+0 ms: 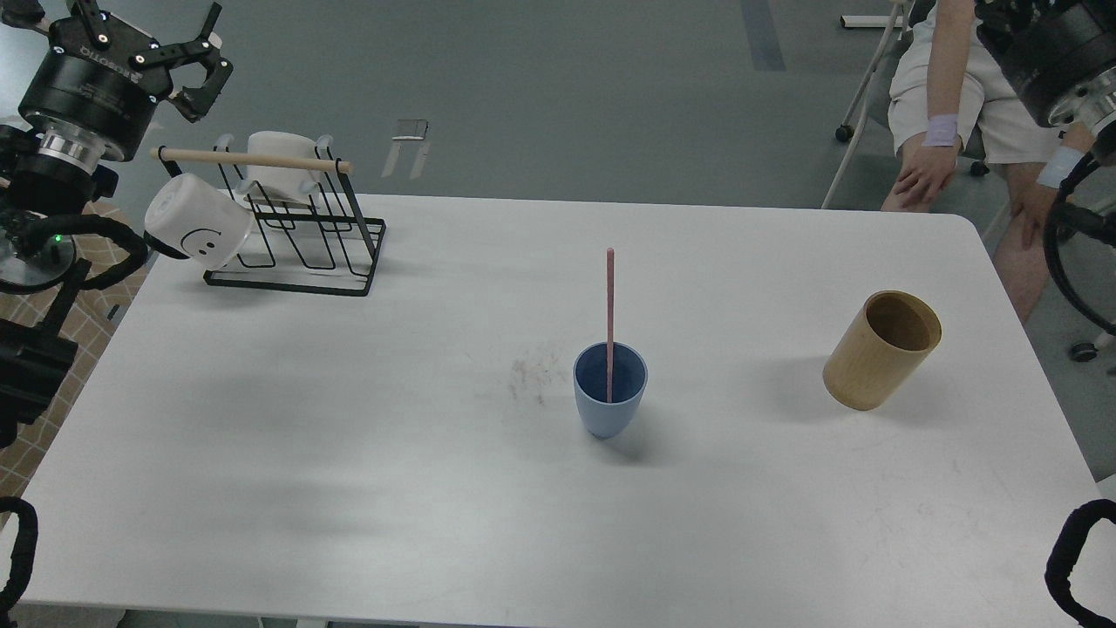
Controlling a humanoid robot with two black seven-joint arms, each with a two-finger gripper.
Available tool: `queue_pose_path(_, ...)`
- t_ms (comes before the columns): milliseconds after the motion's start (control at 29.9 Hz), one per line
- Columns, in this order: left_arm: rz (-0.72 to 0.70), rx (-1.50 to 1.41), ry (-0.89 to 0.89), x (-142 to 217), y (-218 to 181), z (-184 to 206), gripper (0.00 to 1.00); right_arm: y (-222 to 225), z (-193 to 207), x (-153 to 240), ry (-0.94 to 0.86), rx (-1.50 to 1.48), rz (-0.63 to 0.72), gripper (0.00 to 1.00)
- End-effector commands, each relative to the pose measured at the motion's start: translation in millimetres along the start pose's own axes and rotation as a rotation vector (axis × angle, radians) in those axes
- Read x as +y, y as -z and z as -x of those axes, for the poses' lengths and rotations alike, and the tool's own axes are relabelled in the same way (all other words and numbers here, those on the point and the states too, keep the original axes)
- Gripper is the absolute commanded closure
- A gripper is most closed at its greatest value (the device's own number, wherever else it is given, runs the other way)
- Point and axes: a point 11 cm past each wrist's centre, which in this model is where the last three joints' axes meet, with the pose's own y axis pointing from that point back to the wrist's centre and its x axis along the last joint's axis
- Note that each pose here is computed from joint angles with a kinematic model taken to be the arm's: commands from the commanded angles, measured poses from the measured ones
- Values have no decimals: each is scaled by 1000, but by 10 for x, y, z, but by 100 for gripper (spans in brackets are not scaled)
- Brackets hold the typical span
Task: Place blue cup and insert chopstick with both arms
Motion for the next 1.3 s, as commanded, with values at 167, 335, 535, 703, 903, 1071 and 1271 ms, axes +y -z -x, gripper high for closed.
queue_pose_path(167,6,-3,2,-3,-23,3,2,-235,-333,77,-133,-379,-26,0)
queue_pose_path(335,33,18,4,-15,-48,12,2,-395,-390,97,-154,-590,-38,0)
queue_pose_path(535,29,14,-2,-8,-64,-7,2,-655,-475,181,-197,-803,-31,0)
queue_pose_path(703,19,18,0,-7,-21,-4,2,-764,-464,216,-215,-901,-36,0)
queue_pose_path(903,-3,-9,-7,16,45,-23,2,-796,-380,210,-225,-956,-57,0)
queue_pose_path(1071,-8,-5,-14,48,77,-51,2,-842,-392,263,-229,-950,-49,0)
queue_pose_path(1271,4,18,-11,34,119,-33,2,-825,-406,270,-234,-948,-66,0)
